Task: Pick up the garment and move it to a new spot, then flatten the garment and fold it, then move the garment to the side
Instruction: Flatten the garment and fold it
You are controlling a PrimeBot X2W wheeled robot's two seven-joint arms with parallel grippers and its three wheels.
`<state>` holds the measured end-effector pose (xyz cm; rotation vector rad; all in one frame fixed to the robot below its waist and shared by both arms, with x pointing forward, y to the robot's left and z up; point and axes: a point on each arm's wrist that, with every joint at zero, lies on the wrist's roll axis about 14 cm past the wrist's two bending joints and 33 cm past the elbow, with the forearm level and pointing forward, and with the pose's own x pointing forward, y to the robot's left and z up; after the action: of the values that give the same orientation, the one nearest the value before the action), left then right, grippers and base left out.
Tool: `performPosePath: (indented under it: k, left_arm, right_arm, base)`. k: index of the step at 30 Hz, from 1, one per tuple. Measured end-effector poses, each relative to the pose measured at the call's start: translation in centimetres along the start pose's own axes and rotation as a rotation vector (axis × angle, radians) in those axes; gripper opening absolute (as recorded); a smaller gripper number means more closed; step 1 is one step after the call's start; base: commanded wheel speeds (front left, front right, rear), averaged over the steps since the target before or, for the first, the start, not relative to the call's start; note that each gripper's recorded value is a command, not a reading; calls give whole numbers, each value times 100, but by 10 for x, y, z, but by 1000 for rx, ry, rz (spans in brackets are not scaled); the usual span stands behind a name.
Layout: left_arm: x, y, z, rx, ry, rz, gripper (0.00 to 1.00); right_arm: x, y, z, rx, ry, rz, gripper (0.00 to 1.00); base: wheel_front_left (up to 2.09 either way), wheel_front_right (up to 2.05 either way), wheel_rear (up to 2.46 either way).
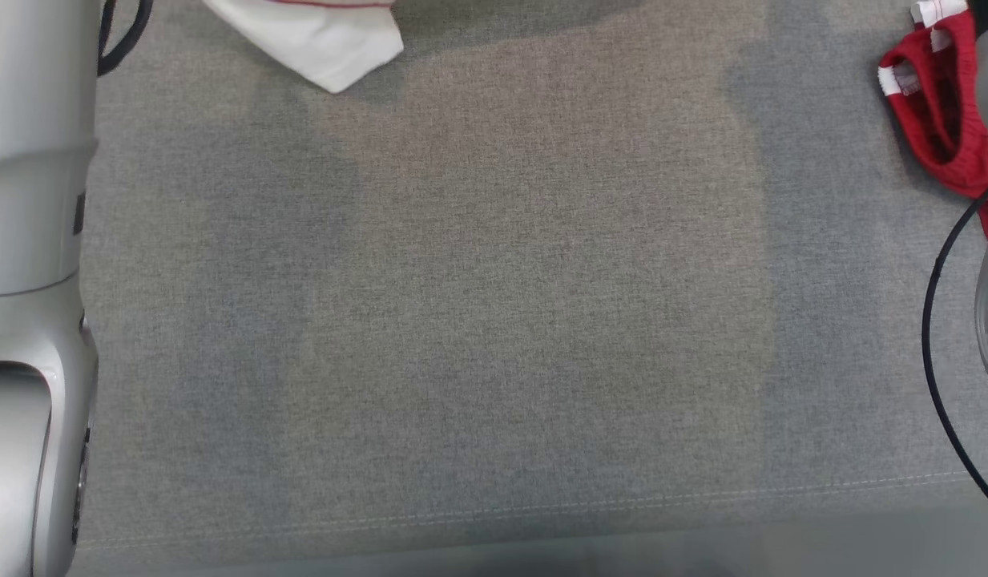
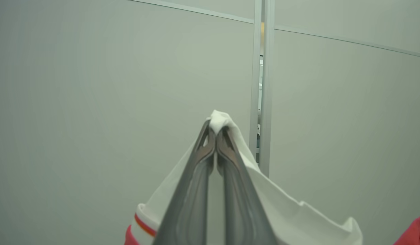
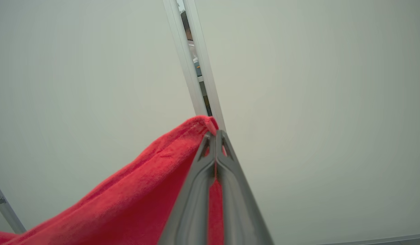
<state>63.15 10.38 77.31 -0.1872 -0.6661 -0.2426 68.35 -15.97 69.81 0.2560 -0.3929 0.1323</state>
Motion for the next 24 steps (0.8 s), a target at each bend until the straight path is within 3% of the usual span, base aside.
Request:
performPosePath:
  k: [9,11,16,24]
  left_arm:
    - [7,-22,60,79,-245,-66,0]
    - [2,-21,47,49,-230,-66,0]
    - [-29,-16,-37,21,-27,-74,0]
    - [-67,12,-64,-48,68,13,0]
  right_arm:
    - [3,-5,53,-60,-214,-23,0]
    - [-2,-9,39,-85,-196,-31,0]
    - [-22,-17,-44,-95,-13,-34,0]
    - [-44,-23,-97,-89,119,5,0]
  base:
    - [0,0,0]
    - [0,0,0]
    - [0,0,0]
    - [0,0,0]
